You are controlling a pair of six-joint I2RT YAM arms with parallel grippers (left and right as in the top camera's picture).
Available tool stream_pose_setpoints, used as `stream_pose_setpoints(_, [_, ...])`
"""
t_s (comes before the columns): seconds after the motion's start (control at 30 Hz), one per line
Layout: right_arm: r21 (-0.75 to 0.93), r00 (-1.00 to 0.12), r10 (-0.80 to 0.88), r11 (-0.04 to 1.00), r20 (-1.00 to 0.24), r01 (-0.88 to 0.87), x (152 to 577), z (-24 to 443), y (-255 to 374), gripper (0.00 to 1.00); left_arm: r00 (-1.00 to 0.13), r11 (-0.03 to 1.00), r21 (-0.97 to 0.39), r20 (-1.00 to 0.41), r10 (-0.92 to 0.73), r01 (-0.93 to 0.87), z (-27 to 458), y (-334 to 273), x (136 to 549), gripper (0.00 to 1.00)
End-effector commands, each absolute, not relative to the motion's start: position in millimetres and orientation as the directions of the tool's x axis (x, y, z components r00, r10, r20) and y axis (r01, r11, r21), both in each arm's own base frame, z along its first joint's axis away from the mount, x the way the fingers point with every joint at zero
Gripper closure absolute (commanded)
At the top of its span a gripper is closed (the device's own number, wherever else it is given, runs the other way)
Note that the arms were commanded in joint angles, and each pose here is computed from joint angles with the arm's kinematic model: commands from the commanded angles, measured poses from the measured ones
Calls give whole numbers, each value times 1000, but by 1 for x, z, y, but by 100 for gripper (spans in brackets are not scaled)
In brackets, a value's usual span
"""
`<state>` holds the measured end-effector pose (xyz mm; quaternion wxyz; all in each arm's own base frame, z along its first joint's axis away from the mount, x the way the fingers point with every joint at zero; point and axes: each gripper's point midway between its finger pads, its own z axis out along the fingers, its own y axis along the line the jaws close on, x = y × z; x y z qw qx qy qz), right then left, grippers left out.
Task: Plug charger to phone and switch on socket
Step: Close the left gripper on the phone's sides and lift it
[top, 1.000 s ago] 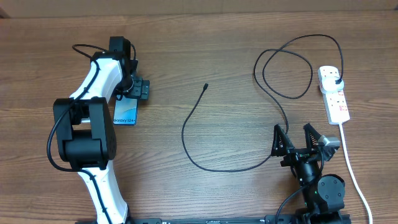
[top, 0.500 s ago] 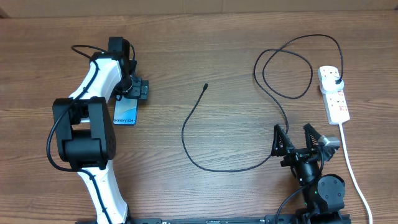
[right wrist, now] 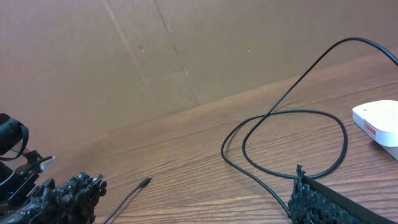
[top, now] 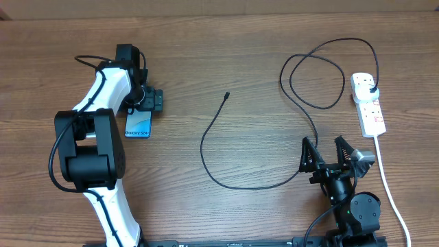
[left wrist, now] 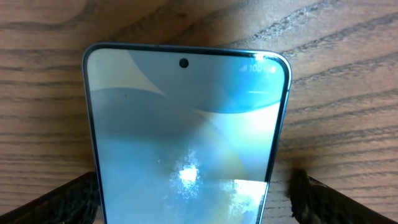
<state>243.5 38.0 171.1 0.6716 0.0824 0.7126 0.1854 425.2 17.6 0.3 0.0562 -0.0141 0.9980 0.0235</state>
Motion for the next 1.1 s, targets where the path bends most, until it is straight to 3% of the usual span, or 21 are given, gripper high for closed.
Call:
stream_pose_setpoints(0.0, [377,-80,369,917,-926,-133,244,170,38,0,-999,998,48,32,-37,-35,-39,19,385,0])
stream_pose_setpoints(0.3, [377,-80,369,917,-926,-133,244,170,38,0,-989,992,-6,87,-122,-123,-50,7,365,0])
stream_pose_setpoints(0.53, [377,-80,369,917,-926,-133,244,170,38,0,-930,934,-80,154,-334,-349,-51,-13,355,6])
stream_pose_setpoints(0.7, [377,-80,369,917,-926,-133,244,170,38,0,-869,877,-54,180,-461,-477,-50,-20,352,17])
stream_pose_setpoints(1.07, [377,-80,369,917,-926,-133,244,170,38,0,-807,817,-27,177,-564,-577,-50,-40,353,19])
